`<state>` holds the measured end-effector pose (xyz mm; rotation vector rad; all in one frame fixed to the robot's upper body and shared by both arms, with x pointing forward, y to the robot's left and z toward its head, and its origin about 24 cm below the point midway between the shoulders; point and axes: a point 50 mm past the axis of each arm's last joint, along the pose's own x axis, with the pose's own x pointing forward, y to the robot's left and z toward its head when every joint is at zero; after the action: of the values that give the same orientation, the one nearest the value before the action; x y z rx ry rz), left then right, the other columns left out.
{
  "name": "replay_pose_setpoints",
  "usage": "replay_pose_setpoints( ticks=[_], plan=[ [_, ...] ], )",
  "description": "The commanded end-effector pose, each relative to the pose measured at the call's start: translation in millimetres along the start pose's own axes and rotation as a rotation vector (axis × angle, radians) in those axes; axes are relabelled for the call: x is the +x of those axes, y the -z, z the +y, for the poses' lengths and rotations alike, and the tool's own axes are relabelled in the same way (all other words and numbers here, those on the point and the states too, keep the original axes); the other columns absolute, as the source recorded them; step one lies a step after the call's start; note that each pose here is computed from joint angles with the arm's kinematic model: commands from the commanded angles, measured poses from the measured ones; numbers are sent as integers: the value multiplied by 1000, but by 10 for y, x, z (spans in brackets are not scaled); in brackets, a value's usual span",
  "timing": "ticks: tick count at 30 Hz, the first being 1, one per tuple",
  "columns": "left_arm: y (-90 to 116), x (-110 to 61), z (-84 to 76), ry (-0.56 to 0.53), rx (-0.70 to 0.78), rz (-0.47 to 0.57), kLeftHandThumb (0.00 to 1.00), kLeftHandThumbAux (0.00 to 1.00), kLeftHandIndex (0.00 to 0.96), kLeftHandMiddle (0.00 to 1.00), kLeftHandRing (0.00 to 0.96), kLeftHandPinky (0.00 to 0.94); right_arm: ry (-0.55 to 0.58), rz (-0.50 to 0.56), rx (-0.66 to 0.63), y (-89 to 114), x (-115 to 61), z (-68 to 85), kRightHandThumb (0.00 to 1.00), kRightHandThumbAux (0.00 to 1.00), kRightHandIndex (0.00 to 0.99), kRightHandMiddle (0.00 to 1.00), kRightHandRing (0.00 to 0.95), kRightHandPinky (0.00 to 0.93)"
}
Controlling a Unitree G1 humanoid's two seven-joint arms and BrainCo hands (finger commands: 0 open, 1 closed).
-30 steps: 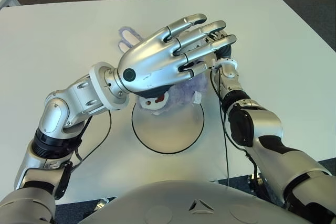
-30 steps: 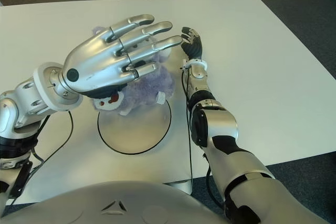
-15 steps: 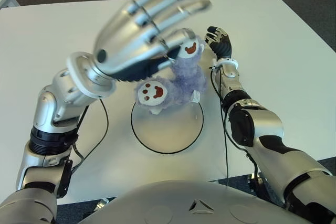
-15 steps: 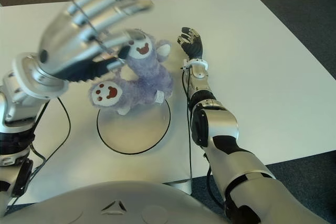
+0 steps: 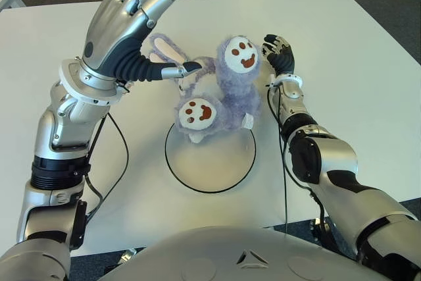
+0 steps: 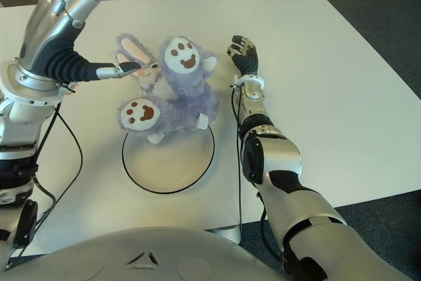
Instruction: Put the doll into the plate.
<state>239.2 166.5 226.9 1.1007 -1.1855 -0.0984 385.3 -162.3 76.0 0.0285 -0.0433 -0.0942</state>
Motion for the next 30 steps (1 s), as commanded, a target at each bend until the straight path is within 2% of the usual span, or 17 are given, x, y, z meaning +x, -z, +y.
replay_pose_setpoints(
  ticks=[1, 9, 12, 18, 24, 30],
  plan=[
    [9, -7, 3, 34, 62, -7, 117, 432, 0, 89, 115, 143, 8, 45, 12, 120, -53, -7, 526, 856, 252, 227, 198, 212],
    [7, -4, 7, 25, 87, -4, 86, 410, 0, 95, 114, 138, 3, 44, -5, 125, -58, -6, 519, 865, 247, 227, 196, 207],
    [3, -2, 6, 1, 58, 1, 100, 405, 4, 101, 121, 162, 4, 45, -7, 126, -58, -9, 517, 866, 247, 226, 195, 207],
    [6, -10, 11, -32, -29, 18, 202, 382, 20, 98, 130, 193, 6, 47, -6, 130, -59, -14, 512, 863, 248, 219, 190, 209],
    [11, -4, 18, -57, -79, 7, 198, 373, 23, 96, 128, 194, 8, 48, -1, 132, -60, -17, 513, 864, 250, 222, 193, 213],
    [81, 2, 41, -114, -162, -16, 202, 386, 51, 137, 157, 198, 9, 46, 1, 130, -60, -18, 528, 863, 257, 230, 198, 213]
  ],
)
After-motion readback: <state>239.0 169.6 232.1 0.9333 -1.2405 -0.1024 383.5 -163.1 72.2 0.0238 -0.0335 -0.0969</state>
